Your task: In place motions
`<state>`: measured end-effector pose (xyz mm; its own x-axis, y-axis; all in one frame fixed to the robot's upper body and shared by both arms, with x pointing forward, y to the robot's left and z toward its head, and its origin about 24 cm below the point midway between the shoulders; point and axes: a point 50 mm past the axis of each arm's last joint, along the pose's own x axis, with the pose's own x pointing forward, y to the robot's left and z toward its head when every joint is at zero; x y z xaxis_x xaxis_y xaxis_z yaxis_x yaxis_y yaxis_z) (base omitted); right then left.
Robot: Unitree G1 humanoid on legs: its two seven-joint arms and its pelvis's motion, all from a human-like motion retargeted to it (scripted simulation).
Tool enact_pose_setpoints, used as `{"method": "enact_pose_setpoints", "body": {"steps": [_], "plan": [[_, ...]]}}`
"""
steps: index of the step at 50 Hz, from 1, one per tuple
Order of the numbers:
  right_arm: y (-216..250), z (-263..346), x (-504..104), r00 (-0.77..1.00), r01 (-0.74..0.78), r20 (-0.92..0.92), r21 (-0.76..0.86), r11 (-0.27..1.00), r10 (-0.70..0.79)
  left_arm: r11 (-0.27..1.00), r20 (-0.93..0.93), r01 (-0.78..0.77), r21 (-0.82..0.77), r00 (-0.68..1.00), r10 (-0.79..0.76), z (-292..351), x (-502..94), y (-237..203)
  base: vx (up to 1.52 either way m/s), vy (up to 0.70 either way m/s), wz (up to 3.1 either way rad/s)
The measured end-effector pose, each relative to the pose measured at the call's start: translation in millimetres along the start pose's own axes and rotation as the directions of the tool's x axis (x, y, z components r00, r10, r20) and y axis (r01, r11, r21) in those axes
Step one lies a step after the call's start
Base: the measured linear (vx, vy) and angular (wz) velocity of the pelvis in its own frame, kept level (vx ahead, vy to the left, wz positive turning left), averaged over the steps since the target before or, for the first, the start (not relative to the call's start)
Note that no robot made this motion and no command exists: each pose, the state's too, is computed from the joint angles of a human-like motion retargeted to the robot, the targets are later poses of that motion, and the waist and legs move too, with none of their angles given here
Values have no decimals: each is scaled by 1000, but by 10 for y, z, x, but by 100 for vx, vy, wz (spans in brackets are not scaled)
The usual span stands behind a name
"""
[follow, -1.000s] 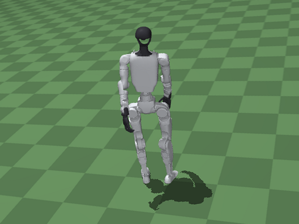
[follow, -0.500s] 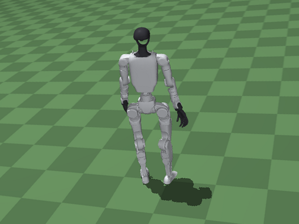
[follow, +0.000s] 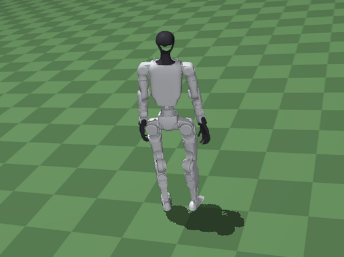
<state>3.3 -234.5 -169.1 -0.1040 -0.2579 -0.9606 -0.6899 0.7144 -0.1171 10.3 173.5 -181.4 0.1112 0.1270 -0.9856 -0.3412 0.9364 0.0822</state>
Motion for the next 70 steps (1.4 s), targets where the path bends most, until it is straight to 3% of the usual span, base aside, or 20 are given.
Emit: {"method": "enact_pose_setpoints", "body": {"steps": [2, 5, 11, 17, 23, 26, 30, 33, 37, 40, 45, 51, 57, 63, 70], "plan": [[-206, 520, -80, 984, 32, 178, -41, 999, -24, 981, -185, -148, -125, 975, 124, -569, -111, 94, 0, 0, 0], [-412, 1224, -317, 903, 53, 429, -74, 996, -16, 920, -427, -276, -280, 894, 139, -1272, -363, 124, 1, 1, -13], [-601, 2123, -925, 648, 79, 761, -79, 994, 9, 899, -647, -232, -372, 759, -72, -2127, -872, 160, 0, 0, 0], [-645, 2215, -1060, 558, 135, 830, -91, 987, 0, 939, -672, -186, -290, 738, -62, -2182, -920, 247, 0, 0, 10], [-476, 1557, -541, 731, 96, 682, -79, 992, -16, 941, -424, -194, -276, 903, 62, -1394, -406, 188, 0, 0, 3], [-271, 913, -197, 880, 54, 474, -67, 996, -16, 938, -214, -160, -308, 972, 95, -747, -153, 68, 0, 0, 0], [56, -53, 26, 994, -25, 108, -5, 1000, 25, 946, 64, 14, -324, 998, 7, 125, 4, -131, 0, 1, -13], [309, -717, 16, 989, -66, -120, 143, 988, 83, 955, 259, 190, -230, 957, -128, 780, -6, -279, 1, 2, -33], [678, -1362, -106, 947, -38, -279, 390, 920, 157, 943, 453, 331, -28, 845, -283, 1530, -168, -473, 0, 1, -18], [886, -1648, -212, 916, 12, -357, 481, 877, 183, 941, 549, 326, 87, 773, -318, 1916, -316, -563, -1, -1, 7], [1030, -1778, -284, 887, 31, -418, 484, 875, 199, 951, 605, 252, 180, 734, -309, 2126, -419, -619, -1, 1, 22], [718, -1097, -57, 970, -22, -217, 384, 923, 113, 959, 430, 200, 200, 861, -270, 1532, -163, -434, 1, 1, 9], [20, 245, -15, 979, -26, 205, 147, 989, -5, 989, -4, 115, 90, 993, -115, 160, 15, -34, 0, 0, 0], [-530, 1630, -562, 749, 3, 662, 34, 999, -24, 983, -465, -69, -172, 885, -19, -1393, -418, 168, 0, 0, 0], [-705, 2375, -1232, 460, 28, 888, -15, 999, 0, 922, -674, -179, -343, 731, -109, -2354, -1054, 91, 0, 0, 0]]}}
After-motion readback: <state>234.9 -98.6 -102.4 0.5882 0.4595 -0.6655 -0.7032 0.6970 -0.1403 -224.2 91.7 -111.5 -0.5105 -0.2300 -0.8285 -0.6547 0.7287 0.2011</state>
